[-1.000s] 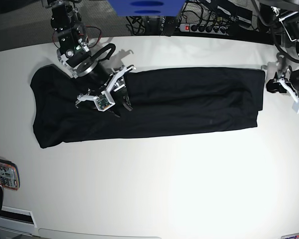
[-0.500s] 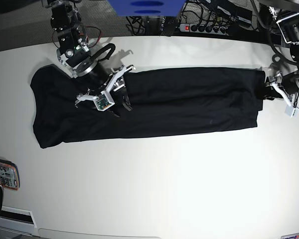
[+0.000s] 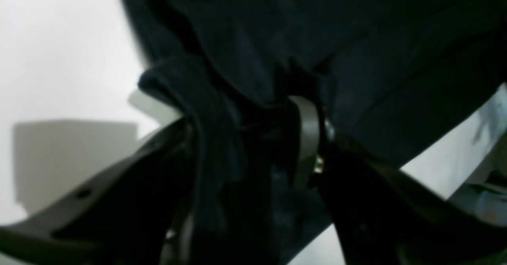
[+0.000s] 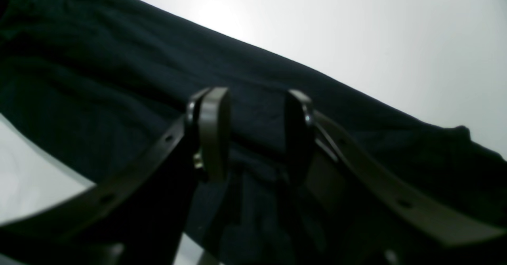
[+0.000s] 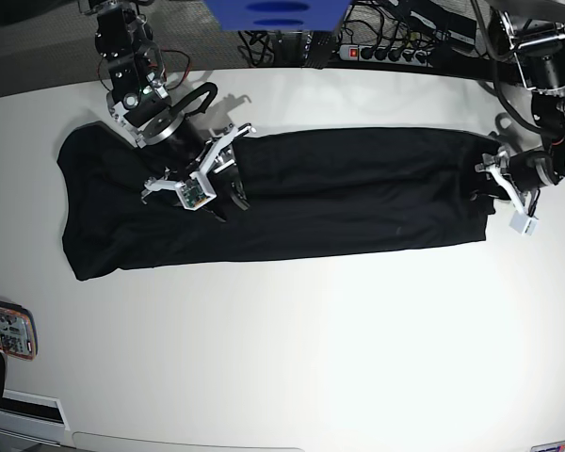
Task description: Fold the T-shirt properly
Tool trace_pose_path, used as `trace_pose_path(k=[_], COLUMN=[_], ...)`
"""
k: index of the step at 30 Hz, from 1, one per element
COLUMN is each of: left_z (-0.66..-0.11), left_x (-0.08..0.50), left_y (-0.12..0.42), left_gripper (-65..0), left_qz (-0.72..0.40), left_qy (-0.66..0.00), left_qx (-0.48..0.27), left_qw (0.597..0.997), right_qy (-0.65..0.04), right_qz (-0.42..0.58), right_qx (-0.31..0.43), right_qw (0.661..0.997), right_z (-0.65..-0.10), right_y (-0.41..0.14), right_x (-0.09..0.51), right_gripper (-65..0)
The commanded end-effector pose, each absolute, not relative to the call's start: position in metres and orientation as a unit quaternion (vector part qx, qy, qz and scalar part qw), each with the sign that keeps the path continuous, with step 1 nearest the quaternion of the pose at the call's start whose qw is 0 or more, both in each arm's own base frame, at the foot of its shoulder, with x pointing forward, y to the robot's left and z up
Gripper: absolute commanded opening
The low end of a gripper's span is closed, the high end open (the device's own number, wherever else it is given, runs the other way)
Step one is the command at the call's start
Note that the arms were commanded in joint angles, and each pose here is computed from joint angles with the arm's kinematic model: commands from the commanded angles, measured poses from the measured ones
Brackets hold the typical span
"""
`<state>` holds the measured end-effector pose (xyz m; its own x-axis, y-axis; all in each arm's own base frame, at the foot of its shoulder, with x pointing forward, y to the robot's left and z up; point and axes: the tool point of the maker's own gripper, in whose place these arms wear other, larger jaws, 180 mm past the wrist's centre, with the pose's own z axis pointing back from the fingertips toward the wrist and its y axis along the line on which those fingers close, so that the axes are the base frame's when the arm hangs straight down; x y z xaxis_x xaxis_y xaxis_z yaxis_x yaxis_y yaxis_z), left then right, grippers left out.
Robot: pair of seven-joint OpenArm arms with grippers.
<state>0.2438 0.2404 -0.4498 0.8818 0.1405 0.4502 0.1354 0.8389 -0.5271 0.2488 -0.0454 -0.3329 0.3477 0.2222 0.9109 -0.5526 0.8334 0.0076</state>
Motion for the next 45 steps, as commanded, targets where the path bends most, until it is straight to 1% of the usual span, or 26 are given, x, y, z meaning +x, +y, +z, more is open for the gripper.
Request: trace_pose_path(k=[1, 5, 6, 7, 8, 9, 10, 12, 15, 19, 23, 28, 31, 39, 42, 45], left_z=[-0.478, -0.479, -0.479, -0.479, -0.478, -0.477, -0.476, -0.473, -0.465, -0.458, -0.456, -0.44, -0.424, -0.397, -0.393, -0.388], left_x=[0.208, 0.208, 0.208, 0.208, 0.208, 0.209, 0.209, 0.216, 0.231, 0.241, 0.244, 0.266, 0.279, 0.289, 0.295, 0.296], left_y=[0.233, 0.23, 0.23, 0.231, 0.234, 0.239, 0.24, 0.241, 0.246, 0.27, 0.283, 0.294, 0.312, 0.35, 0.351, 0.346], left_gripper=[-37.7, -38.9, -42.0, -46.5, -53.0, -61.2, -65.0, -65.0, -65.0, -65.0, -65.0, -65.0, -65.0, -65.0, -65.0, -65.0], left_qz=[-0.018, -0.017, -0.017, -0.017, -0.017, -0.018, -0.018, -0.018, -0.007, 0.087, 0.126, 0.118, 0.109, 0.099, 0.098, 0.085], left_qy=[-0.156, -0.156, -0.156, -0.156, -0.156, -0.157, -0.158, -0.166, -0.196, -0.226, -0.227, -0.249, -0.266, -0.285, -0.291, -0.281], left_qx=[-0.262, -0.266, -0.265, -0.265, -0.262, -0.257, -0.256, -0.256, -0.255, -0.242, -0.23, -0.221, -0.203, -0.163, -0.163, -0.166], left_qw=[0.952, 0.951, 0.951, 0.952, 0.952, 0.953, 0.954, 0.952, 0.947, 0.94, 0.938, 0.936, 0.936, 0.939, 0.937, 0.941], right_qy=[-0.539, -0.539, -0.539, -0.539, -0.539, -0.539, -0.539, -0.539, -0.539, -0.539, -0.541, -0.541, -0.542, -0.542, -0.544, -0.544], right_qz=[0.239, 0.24, 0.24, 0.24, 0.24, 0.24, 0.24, 0.24, 0.24, 0.24, 0.24, 0.24, 0.241, 0.241, 0.241, 0.241], right_qx=[0.164, 0.164, 0.164, 0.164, 0.164, 0.164, 0.164, 0.165, 0.165, 0.165, 0.165, 0.165, 0.166, 0.166, 0.166, 0.166], right_qw=[0.791, 0.791, 0.791, 0.791, 0.791, 0.791, 0.791, 0.791, 0.791, 0.791, 0.789, 0.789, 0.788, 0.788, 0.786, 0.786], right_z=[-0.32, -0.32, -0.32, -0.32, -0.32, -0.32, -0.32, -0.32, -0.32, -0.32, -0.318, -0.318, -0.317, -0.317, -0.315, -0.315], right_y=[-0.044, -0.044, -0.044, -0.044, -0.044, -0.044, -0.044, -0.043, -0.043, -0.043, -0.043, -0.043, -0.042, -0.042, -0.041, -0.041], right_x=[0.253, 0.253, 0.253, 0.253, 0.253, 0.253, 0.253, 0.253, 0.253, 0.253, 0.253, 0.253, 0.253, 0.253, 0.253, 0.253], right_gripper=[-42.8, -43.3, -43.3, -43.3, -43.3, -43.3, -43.3, -43.3, -43.3, -43.3, -43.3, -43.3, -43.3, -43.3, -43.3, -43.3])
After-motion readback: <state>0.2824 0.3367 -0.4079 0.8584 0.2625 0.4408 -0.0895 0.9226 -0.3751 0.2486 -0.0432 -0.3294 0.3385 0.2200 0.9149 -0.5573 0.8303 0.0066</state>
